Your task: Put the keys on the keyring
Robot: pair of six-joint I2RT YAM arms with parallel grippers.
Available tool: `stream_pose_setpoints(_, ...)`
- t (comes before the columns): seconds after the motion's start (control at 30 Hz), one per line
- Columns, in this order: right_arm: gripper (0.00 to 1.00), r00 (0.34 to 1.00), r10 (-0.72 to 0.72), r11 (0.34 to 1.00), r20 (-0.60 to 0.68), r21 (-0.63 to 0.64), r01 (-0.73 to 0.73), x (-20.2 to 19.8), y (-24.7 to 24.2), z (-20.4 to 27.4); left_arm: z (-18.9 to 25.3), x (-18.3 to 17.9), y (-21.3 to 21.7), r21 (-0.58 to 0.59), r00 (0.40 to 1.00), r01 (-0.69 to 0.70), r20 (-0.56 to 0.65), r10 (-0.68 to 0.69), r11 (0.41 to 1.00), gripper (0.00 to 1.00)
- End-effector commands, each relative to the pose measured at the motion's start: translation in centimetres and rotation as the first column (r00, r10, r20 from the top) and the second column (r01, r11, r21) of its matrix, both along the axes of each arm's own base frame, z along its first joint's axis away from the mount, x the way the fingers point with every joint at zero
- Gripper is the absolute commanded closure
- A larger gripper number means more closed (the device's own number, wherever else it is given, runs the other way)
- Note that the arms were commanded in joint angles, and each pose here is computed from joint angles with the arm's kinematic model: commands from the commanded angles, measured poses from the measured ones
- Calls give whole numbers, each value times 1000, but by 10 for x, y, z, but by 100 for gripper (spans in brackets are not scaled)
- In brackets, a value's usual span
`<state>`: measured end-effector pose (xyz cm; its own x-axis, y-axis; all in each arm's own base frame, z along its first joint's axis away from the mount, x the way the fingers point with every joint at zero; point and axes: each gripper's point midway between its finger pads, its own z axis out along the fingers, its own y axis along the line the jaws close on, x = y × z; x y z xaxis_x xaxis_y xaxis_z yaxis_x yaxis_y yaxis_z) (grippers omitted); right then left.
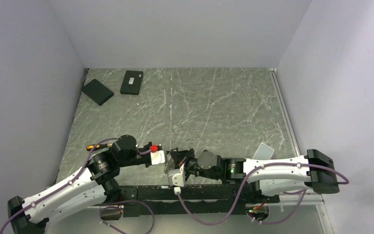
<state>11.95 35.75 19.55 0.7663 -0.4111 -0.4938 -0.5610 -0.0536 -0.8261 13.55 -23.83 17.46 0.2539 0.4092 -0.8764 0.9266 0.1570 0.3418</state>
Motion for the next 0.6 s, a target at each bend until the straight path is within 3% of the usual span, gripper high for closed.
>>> stream_pose_setpoints(0.0, 100, 999, 3, 996, 43, 85, -6, 2, 11, 38, 7, -5, -4, -15, 999, 14, -32, -15, 1000, 100)
stream_pose_setpoints(0.57, 100, 999, 21, 997, 34, 70, -23, 0, 18, 31, 19, -13, -3, -60, 998, 67, 21, -66, 996, 100)
